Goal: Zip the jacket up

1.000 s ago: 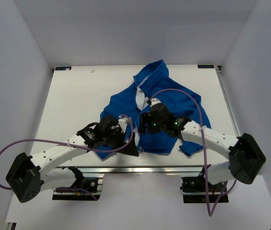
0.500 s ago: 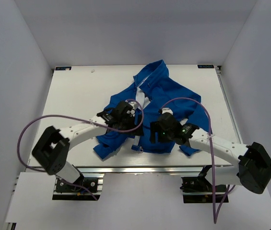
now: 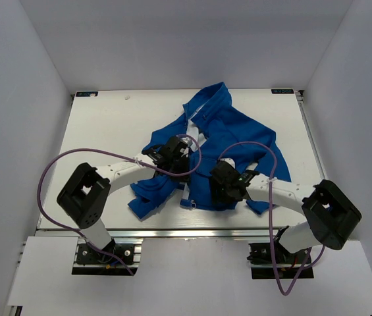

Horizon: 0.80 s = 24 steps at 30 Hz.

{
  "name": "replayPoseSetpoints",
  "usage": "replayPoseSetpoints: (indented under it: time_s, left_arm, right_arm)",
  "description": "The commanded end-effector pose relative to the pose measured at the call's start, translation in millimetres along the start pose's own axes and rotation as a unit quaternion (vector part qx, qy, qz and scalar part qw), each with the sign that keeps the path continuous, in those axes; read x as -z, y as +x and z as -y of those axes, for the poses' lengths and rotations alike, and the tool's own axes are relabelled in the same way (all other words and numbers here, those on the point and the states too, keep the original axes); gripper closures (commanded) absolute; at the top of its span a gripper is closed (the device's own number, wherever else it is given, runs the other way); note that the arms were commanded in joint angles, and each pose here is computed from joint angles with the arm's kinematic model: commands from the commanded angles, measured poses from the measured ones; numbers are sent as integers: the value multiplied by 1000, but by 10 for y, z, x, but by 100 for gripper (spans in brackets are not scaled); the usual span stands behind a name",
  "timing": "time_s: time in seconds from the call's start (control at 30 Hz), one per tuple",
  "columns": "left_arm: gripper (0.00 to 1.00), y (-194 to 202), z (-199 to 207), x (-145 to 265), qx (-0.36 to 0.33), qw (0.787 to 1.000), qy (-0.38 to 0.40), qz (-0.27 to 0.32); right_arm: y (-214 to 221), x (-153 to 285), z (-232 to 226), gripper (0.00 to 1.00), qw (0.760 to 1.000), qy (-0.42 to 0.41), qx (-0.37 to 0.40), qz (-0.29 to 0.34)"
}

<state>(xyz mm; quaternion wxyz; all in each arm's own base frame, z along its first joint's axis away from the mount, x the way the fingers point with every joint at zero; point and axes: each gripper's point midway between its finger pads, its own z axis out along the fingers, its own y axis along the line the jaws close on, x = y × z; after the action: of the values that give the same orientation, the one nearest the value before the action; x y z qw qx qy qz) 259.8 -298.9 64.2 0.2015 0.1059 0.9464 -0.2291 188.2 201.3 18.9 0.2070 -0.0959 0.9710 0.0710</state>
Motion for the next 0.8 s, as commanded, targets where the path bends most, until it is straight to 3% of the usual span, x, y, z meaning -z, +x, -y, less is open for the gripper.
replayPoseSetpoints:
  time_s: [0.0, 0.13, 0.33, 0.4, 0.47, 0.5, 0.6, 0.77]
  left_arm:
    - [80, -193, 18, 227, -3, 999, -2, 39]
    - [100, -209, 29, 270, -11, 999, 5, 50]
    - [100, -297, 224, 386, -17, 996, 50, 67]
    - [100, -319, 314, 447, -18, 994, 74, 75]
    - [100, -377, 460, 562, -18, 989, 111, 92]
    - [100, -399, 509, 611, -20, 987, 123, 99]
    - [100, -495, 675, 787, -29, 979, 161, 122]
    - [100, -589, 832, 994, -42, 969, 195, 146]
  right_arm:
    - [53, -73, 128, 31, 1000, 26, -4, -7]
    - [-33, -53, 148, 32, 1000, 28, 0, 5]
    - [-230, 118, -107, 31, 995, -56, 68, 43]
    - [-383, 251, -242, 28, 989, -96, 80, 84]
    - [-413, 362, -360, 27, 979, -141, 106, 106]
    - [-543, 516, -452, 26, 969, -169, 110, 146]
    - [-549, 813, -683, 25, 937, -255, 156, 182]
    - [-421, 1035, -792, 27, 900, -316, 223, 202]
